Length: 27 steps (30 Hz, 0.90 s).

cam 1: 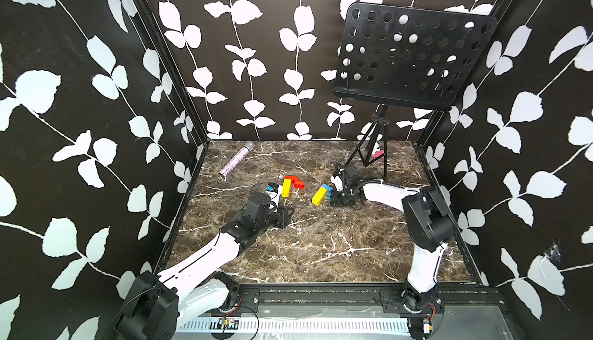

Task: Assemble the letter r with lego
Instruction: Adjust the lego brick at the center of the board.

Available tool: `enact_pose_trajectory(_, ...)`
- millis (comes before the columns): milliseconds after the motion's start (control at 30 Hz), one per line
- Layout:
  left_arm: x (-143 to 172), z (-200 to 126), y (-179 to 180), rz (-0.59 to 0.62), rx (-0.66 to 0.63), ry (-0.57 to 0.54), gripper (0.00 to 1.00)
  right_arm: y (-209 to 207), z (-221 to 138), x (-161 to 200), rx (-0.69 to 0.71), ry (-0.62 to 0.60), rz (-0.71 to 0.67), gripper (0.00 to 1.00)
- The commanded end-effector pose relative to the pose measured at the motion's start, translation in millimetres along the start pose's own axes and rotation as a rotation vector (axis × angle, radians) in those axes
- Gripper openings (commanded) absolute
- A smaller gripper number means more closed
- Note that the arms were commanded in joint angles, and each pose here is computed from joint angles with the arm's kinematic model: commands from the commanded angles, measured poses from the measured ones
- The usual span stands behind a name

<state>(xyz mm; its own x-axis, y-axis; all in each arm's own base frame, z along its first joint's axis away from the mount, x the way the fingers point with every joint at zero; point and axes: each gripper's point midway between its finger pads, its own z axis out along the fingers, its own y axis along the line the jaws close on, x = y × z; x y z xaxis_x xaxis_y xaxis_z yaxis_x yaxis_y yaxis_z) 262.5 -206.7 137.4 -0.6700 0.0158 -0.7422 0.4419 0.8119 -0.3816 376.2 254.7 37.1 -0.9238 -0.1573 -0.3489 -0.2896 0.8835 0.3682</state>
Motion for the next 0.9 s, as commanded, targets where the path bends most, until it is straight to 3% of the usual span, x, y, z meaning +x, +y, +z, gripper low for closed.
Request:
enact_pose_trajectory(0, -15, -8, -7, 0.007, 0.012, -0.043, 0.49, -7, -1, -27, 0.051, -0.049, -0.037, 0.05)
enact_pose_trajectory(200, -12, -14, -3, 0.007, -0.006, -0.055, 0.49, -14, 3, -44, 0.11, -0.063, -0.072, 0.04)
enact_pose_trajectory(600, -13, -10, -2, 0.007, -0.01, -0.048, 0.49, -5, -6, -58, 0.096, -0.095, -0.225, 0.05)
enact_pose_trajectory(700, -13, -8, -4, 0.005, -0.002, -0.041, 0.49, 5, -18, -60, 0.063, -0.14, -0.182, 0.23)
enact_pose_trajectory(867, -13, -4, -5, -0.008, 0.008, -0.042, 0.5, 27, -32, -56, 0.044, -0.212, -0.099, 0.33)
